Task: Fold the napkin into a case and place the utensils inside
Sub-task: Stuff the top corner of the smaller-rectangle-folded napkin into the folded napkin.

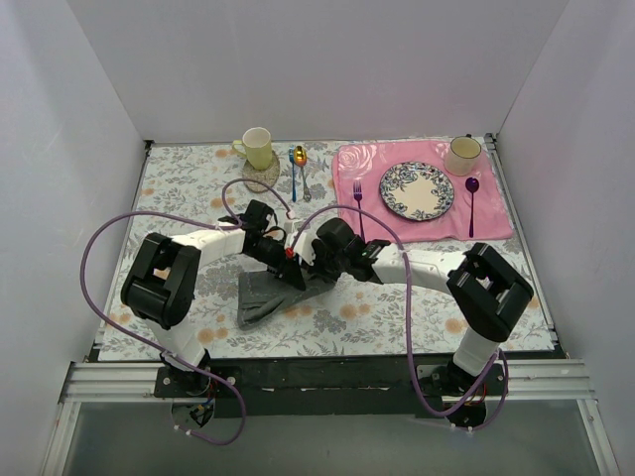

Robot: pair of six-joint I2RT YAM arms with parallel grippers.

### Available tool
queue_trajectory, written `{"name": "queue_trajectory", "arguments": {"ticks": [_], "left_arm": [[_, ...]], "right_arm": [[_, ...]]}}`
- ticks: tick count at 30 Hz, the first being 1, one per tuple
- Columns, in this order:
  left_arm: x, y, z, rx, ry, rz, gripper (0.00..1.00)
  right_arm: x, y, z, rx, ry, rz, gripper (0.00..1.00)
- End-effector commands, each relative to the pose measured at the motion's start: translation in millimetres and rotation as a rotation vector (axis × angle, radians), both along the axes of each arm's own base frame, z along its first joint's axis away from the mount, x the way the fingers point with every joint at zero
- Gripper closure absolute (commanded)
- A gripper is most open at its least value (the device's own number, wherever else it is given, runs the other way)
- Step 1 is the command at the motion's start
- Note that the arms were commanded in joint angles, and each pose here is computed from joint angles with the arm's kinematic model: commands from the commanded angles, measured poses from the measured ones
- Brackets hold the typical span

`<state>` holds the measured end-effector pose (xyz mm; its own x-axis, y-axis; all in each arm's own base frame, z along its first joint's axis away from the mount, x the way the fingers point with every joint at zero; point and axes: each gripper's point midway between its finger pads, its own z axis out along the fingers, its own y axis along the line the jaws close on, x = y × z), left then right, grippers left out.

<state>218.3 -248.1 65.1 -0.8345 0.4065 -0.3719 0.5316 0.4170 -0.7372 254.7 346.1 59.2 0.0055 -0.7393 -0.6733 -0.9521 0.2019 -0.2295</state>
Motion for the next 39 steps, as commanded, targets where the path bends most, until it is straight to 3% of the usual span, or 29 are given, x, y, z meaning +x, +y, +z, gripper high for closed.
{"name": "queue_trajectory", "arguments": {"ticks": [1, 10, 19, 39], "left_arm": [[12, 1, 7, -0.012, -0.074, -0.029, 1.00], [29, 8, 1, -0.044, -0.021, -0.018, 1.00], [25, 7, 22, -0.096, -0.079, -0.060, 1.00], [44, 12, -4, -0.035, -0.058, -0.100, 1.00]], "right_arm": [[2, 8, 23, 0.077, -0.042, 0.008, 0.99], [1, 9, 24, 0.087, -0.045, 0.022, 0.99], [0, 11, 21, 0.086, -0.040, 0.036, 0.99], [-1, 14, 19, 0.085, -0.041, 0.071, 0.99]]}}
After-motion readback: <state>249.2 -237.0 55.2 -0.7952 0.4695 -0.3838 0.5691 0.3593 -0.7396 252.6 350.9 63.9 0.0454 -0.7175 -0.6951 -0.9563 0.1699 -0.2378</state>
